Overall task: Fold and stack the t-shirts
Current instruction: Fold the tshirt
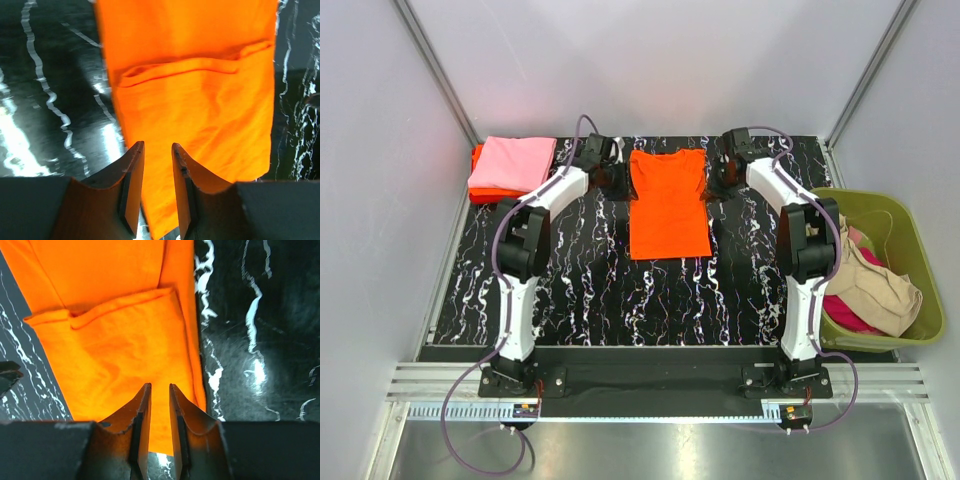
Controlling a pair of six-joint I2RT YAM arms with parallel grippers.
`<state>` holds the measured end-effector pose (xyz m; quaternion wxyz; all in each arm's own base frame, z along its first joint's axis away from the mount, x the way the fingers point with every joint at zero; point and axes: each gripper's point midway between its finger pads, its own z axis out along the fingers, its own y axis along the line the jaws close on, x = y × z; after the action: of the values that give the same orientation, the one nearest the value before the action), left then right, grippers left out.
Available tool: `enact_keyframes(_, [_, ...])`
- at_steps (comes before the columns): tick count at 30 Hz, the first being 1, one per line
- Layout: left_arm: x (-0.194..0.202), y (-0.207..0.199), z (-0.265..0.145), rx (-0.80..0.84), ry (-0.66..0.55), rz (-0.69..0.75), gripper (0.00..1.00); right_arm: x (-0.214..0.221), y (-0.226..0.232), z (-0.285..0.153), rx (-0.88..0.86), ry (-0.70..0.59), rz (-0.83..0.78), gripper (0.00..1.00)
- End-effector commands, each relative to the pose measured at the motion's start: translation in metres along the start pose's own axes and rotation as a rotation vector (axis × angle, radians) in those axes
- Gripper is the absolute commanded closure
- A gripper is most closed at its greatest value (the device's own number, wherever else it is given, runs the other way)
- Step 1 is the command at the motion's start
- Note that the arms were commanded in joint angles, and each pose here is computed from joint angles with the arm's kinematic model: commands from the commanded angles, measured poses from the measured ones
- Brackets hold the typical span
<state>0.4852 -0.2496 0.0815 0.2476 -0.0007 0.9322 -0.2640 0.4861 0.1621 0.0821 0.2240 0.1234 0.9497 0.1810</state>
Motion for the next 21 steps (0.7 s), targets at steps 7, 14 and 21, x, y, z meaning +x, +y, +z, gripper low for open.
enact_keyframes(7, [0.001,-0.020,0.007,0.096,0.007,0.057,0.68,0.013,0.022,0.014,-0.096,0.038,-0.017,0.71])
enact_keyframes(14, [0.021,-0.019,-0.052,0.036,-0.013,0.058,0.62,0.044,-0.002,-0.013,-0.038,0.102,-0.109,0.63])
enact_keyframes(21, [0.087,0.002,-0.062,0.032,0.084,-0.024,0.60,0.056,-0.007,-0.019,-0.089,0.141,-0.203,0.61])
